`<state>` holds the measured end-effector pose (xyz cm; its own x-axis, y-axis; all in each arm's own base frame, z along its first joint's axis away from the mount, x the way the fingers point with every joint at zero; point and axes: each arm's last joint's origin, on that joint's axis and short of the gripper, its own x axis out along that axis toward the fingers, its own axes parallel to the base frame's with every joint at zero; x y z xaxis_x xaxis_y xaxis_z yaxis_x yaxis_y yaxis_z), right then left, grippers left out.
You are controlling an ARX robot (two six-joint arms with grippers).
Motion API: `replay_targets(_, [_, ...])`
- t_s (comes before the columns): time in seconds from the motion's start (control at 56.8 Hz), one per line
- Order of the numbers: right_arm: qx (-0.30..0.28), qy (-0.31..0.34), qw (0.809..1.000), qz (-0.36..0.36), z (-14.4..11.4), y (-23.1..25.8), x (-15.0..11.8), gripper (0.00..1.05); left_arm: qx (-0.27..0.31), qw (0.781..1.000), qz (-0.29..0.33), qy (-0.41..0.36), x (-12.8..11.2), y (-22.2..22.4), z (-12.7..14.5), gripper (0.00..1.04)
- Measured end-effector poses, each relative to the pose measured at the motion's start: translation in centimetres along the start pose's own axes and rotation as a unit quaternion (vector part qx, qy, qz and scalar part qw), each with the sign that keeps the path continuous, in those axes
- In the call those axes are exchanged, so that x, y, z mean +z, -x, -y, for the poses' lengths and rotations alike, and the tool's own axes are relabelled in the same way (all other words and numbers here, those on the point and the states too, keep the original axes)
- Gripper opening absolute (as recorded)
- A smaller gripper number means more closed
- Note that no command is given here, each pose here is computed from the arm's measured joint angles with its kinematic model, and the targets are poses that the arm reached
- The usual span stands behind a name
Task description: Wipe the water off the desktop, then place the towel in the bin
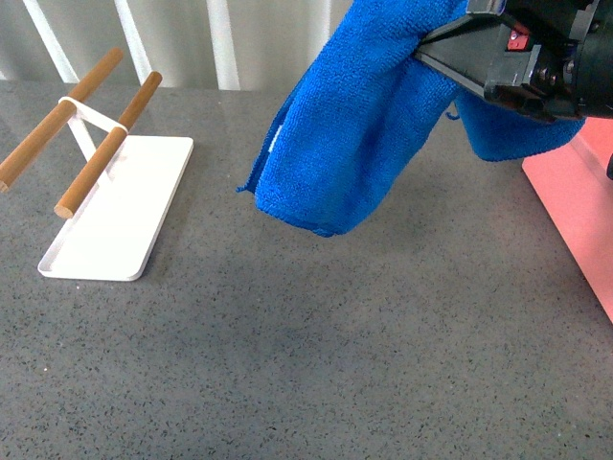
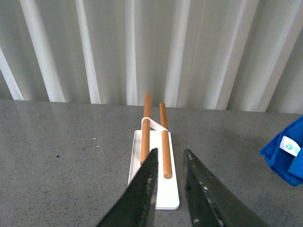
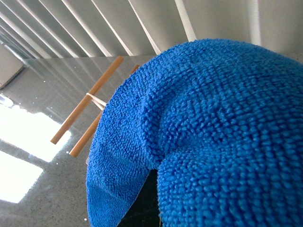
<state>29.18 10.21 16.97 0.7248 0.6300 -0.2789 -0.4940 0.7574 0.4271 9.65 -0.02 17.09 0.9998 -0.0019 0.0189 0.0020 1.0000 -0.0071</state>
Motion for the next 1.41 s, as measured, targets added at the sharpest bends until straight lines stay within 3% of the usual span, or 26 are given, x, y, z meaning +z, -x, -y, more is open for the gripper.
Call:
replay_targets(0.123, [-0.063, 0.006, 0.996, -0.065, 1.6, -1.3, -1.5, 0.04, 0.0, 1.0, 0.0, 0.0, 0.0, 0.0, 0.0, 0.55])
replay_targets(0.246, [-0.121, 0.028, 0.982, -0.145, 3.6, -2.7, -3.2, 0.04, 0.0, 1.0, 0.0, 0.0, 0.0, 0.0, 0.0, 0.77])
replay_targets(0.317, [-0.16, 0.045, 0.967, -0.193, 4.8, -3.4, -4.2, 0.04, 0.0, 1.0, 0.0, 0.0, 0.0, 0.0, 0.0, 0.88])
replay_targets(0.387, [-0.21, 0.082, 0.938, -0.264, 6.8, -4.3, -5.9, 0.04, 0.0, 1.0, 0.0, -0.001, 0.0, 0.0, 0.0, 1.0])
replay_targets(0.546, [-0.252, 0.165, 0.887, -0.35, 9.1, -5.8, -7.9, 0.04, 0.0, 1.0, 0.0, -0.001, 0.0, 0.0, 0.0, 0.98])
replay_targets(0.863, [-0.3, 0.276, 0.828, -0.386, 10.8, -10.2, -6.6, 0.04, 0.0, 1.0, 0.0, -0.001, 0.0, 0.0, 0.0, 0.98])
replay_targets(0.986, [-0.3, 0.287, 0.829, -0.374, 10.5, -11.7, -6.3, 0.04, 0.0, 1.0, 0.0, -0.001, 0.0, 0.0, 0.0, 0.98])
replay_targets(1.127, [-0.269, 0.289, 0.847, -0.355, 9.0, -13.0, -6.2, 0.04, 0.0, 1.0, 0.0, -0.001, 0.0, 0.0, 0.0, 0.98])
replay_targets(1.268, [-0.188, 0.293, 0.873, -0.342, 4.7, -14.1, -7.5, 0.04, 0.0, 1.0, 0.0, -0.001, 0.0, 0.0, 0.0, 0.98])
replay_targets(1.408, [-0.131, 0.298, 0.877, -0.353, 0.8, -12.7, -9.5, 0.04, 0.0, 1.0, 0.0, -0.001, 0.0, 0.0, 0.0, 0.98])
